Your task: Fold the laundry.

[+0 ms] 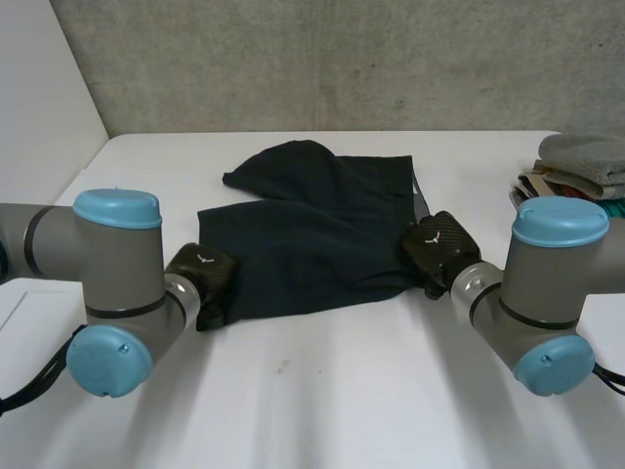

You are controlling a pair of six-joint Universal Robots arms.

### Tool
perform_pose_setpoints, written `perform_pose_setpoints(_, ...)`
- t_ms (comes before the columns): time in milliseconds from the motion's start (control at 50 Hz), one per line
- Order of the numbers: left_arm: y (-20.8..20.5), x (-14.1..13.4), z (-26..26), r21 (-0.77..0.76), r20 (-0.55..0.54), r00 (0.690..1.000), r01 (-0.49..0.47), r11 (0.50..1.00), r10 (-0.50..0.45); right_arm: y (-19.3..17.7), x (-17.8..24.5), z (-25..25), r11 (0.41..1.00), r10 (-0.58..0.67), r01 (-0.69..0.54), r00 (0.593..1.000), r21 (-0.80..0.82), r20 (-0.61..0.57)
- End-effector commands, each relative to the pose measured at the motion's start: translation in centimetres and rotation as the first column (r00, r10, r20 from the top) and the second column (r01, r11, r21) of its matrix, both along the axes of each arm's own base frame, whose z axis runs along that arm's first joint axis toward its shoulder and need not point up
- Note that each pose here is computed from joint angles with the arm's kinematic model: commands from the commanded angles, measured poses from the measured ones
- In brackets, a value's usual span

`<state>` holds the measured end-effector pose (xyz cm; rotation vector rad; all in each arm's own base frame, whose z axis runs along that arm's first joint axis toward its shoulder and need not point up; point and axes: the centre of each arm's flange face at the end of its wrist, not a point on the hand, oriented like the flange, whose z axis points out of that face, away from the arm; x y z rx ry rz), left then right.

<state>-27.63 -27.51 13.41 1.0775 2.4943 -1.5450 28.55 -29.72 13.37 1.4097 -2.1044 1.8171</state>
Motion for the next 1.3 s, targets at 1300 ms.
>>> perform_pose_setpoints(1300,-3.0,-4.0,10.3,-0.251,0.203,0.977,0.124,0.960,-0.073,-1.0,-0.7,6.7,0.997,-0.011,0.021,0.992,0.071,-0.129)
